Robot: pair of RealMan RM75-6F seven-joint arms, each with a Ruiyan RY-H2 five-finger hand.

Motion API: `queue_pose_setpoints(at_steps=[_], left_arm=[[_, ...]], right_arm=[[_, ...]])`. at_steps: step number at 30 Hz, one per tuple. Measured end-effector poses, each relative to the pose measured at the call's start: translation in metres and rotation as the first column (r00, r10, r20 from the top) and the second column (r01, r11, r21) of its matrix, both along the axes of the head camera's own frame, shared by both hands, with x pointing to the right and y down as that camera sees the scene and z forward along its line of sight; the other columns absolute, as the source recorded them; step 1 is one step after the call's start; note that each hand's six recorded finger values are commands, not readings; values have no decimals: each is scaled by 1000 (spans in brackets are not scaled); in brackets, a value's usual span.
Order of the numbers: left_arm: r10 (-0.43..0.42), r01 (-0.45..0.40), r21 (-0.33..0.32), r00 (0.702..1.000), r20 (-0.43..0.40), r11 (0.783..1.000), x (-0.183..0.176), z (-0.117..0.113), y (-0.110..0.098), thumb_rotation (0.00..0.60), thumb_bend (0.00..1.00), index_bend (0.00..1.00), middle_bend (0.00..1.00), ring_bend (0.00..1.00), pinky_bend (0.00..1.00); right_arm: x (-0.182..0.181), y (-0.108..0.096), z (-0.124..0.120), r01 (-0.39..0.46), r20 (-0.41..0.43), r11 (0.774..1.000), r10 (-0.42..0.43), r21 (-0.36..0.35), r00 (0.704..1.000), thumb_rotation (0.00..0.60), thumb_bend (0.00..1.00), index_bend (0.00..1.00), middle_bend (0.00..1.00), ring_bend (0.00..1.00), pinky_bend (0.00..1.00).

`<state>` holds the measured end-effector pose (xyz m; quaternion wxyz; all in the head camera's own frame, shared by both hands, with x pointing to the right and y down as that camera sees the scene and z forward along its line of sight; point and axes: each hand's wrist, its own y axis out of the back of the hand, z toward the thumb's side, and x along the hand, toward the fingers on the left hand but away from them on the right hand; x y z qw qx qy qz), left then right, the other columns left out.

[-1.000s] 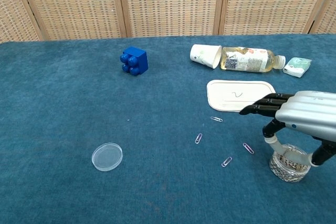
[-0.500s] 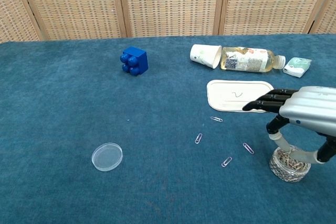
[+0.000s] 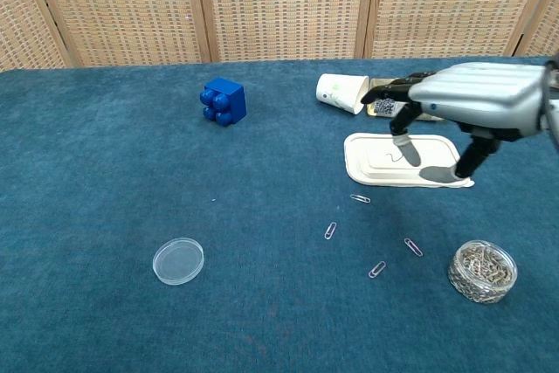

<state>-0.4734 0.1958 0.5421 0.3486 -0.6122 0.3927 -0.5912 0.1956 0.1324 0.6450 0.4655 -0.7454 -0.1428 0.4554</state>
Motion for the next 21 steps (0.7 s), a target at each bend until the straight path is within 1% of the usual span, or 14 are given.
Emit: queue_pose_setpoints(at_steps=[2, 6, 9, 17, 21], left_arm=[[-5, 5, -1, 1000, 0, 1000, -1, 0, -1, 600, 15, 0, 0, 0, 0], [-17, 17, -4, 1000, -1, 1000, -5, 1, -3, 600, 15, 0, 0, 0, 0], [-24, 24, -6, 1000, -3, 1000, -6, 2, -4, 600, 15, 0, 0, 0, 0], [-30, 30, -12, 1000, -6, 999, -8, 3, -6, 600, 15, 0, 0, 0, 0], [-37, 37, -11, 999, -9, 999, -10, 3, -7, 600, 15, 0, 0, 0, 0]], right_arm=[[-9, -5, 9, -22, -1, 1000, 22, -18, 1000, 600, 326, 557, 36, 0, 1], [-24, -11, 28, -47, -20, 998, 46, -49, 999, 600, 250, 501, 37, 0, 1], [-35, -12, 41, -55, -42, 996, 52, -64, 998, 600, 224, 482, 29, 0, 1], [-54, -15, 60, -78, -69, 993, 72, -86, 995, 600, 239, 474, 23, 0, 1], [-56, -17, 70, -117, -81, 987, 108, -106, 991, 600, 248, 473, 23, 0, 1]])
